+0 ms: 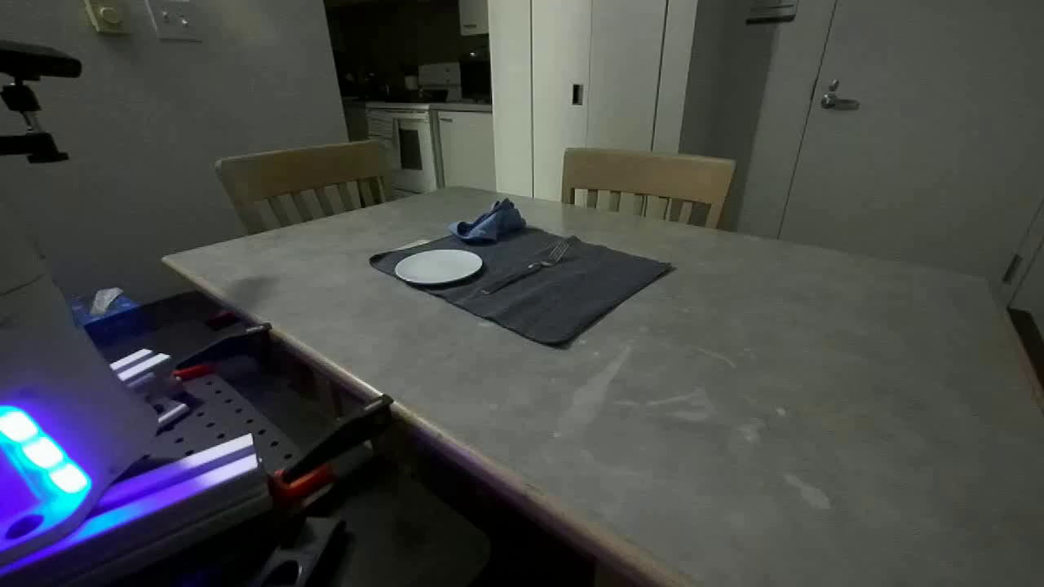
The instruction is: Take the cloth and wipe the plate
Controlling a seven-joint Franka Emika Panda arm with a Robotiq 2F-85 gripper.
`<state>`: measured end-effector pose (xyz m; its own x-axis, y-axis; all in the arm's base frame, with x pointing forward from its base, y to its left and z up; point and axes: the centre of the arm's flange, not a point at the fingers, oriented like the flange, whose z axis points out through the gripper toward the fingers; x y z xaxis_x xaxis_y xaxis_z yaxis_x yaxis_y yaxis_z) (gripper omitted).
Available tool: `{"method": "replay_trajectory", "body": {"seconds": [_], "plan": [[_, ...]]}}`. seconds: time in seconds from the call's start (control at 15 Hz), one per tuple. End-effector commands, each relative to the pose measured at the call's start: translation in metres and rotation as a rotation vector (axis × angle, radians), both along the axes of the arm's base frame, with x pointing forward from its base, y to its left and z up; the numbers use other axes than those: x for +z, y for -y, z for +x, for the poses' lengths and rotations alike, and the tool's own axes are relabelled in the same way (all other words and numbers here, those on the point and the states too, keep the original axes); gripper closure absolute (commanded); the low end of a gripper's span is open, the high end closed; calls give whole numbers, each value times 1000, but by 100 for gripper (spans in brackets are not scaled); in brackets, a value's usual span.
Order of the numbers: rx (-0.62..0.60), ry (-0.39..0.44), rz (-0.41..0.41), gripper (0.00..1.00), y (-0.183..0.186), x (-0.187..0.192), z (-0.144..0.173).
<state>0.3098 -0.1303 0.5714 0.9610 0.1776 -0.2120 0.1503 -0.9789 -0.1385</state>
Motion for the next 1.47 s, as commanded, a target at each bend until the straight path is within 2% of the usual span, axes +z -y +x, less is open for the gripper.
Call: {"method": "replay_trajectory", "body": {"seconds": [0.0, 0.33, 0.6, 0.93, 1.27, 1.33, 1.4], "plan": [[0, 0, 0, 0, 0, 0, 0], [30, -14, -20, 0, -6, 4, 12], [85, -31, -55, 0, -25, 8, 30], [175, -67, -102, 0, -65, 6, 68], [282, -103, -122, 0, -90, -12, 113], [300, -116, -125, 0, -91, -14, 117], [250, -95, -100, 0, -93, -15, 93]]}}
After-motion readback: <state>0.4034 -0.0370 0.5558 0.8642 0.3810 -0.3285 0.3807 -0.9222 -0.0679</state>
